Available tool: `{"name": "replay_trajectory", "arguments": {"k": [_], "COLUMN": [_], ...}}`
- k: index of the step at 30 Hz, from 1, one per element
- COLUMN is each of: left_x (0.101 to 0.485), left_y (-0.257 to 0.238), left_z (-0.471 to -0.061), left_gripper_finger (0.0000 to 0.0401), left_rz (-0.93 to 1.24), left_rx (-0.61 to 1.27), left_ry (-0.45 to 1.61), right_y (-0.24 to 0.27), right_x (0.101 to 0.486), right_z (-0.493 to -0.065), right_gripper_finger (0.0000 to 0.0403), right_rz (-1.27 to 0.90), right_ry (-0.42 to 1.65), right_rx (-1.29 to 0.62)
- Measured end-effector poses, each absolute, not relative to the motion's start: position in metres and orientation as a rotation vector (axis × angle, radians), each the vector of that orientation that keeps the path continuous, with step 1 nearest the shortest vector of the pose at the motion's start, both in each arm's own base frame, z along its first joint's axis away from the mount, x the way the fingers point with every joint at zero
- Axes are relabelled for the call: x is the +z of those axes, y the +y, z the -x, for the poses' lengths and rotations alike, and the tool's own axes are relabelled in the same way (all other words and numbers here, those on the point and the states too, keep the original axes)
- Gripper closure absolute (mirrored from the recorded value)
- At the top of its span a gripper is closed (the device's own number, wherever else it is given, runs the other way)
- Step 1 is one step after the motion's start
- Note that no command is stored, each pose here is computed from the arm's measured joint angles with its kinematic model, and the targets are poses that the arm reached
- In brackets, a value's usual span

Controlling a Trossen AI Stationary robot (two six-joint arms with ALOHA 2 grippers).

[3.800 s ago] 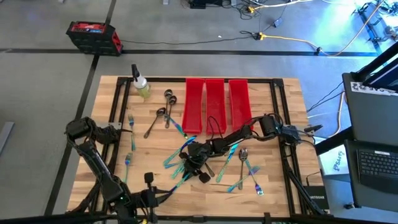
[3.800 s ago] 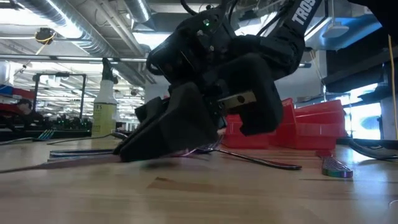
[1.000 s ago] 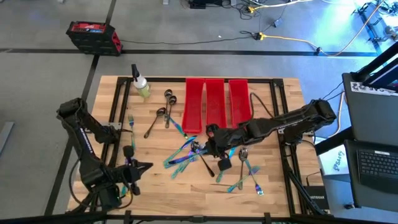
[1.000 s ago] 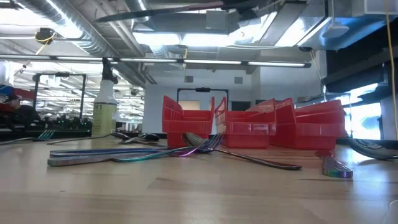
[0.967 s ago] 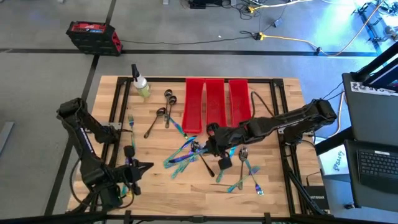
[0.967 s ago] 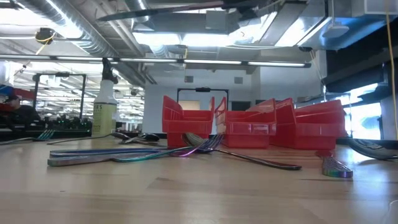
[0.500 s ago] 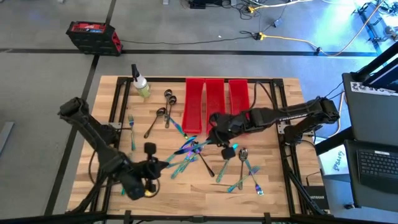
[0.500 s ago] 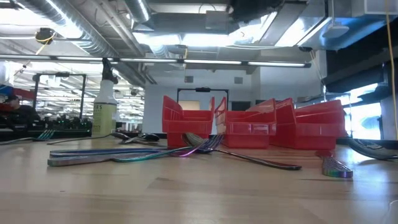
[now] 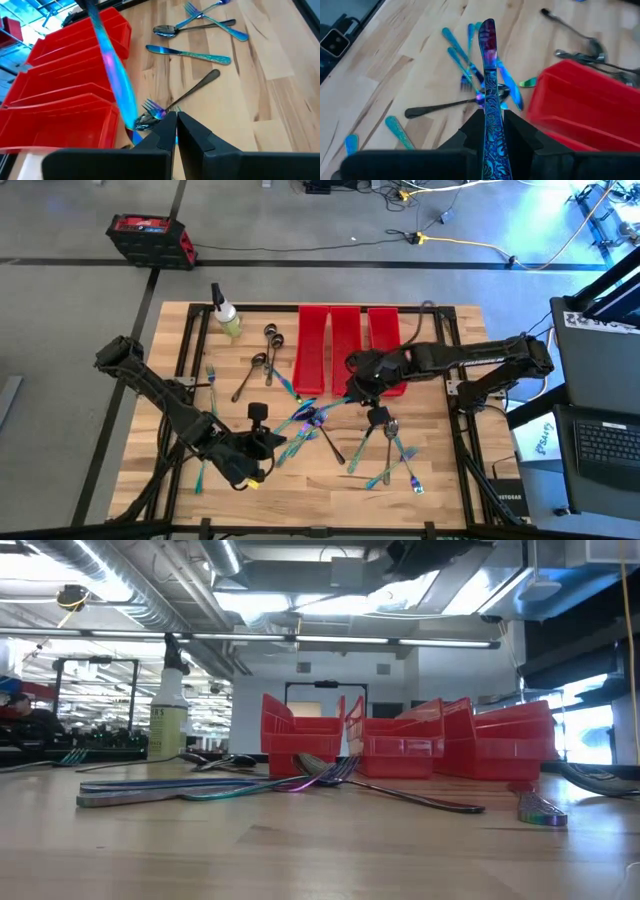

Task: Sort silverware
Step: Put the blue knife into the right red silverware bin

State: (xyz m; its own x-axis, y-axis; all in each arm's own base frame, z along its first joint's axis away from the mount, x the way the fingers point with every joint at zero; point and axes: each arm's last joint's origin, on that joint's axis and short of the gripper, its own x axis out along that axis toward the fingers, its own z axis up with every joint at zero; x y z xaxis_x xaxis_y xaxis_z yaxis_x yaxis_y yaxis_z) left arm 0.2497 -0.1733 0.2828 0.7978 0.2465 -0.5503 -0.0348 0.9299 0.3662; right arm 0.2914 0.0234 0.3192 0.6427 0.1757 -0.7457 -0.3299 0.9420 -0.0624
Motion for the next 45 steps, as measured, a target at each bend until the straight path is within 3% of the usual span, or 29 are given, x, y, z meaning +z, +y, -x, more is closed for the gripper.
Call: {"name": "replay_trajectory", "arguments": {"k": [9,20,27,38,45], "left_x": [0.284,0.309,0.318,0.328,0.342], "left_y": [-0.165,-0.162,-0.153,-0.129,-0.091], "left_z": [-0.257,-0.285,-0.297,-0.299,-0.287], "left_gripper_finger": [0.0401,0.0401,0.0401,0.0401,0.0401], "left_rz": [-0.351,-0.337,-0.35,-0.404,-0.341], "left_rx": [0.181,0.048,-0.091,-0.059,-0.291], "left_ry": [0.628,0.387,0.306,0.296,0.333], "right_y": [-0.004,-0.038,-0.06,-0.075,-0.077], "right_x": [0.353,0.373,0.33,0.269,0.239], "right_z": [-0.251,-0.215,-0.182,-0.148,-0.146], "right_gripper_finger": [0.0366,0.0366,0.0364,0.0364,0.0365], "right_rz": [0.194,0.181,0.125,-0.073,-0.182], "right_ry": [0.748,0.659,0.628,0.504,0.495], "right_rx": [0.198,0.095,-0.031,-0.293,-0.441]}}
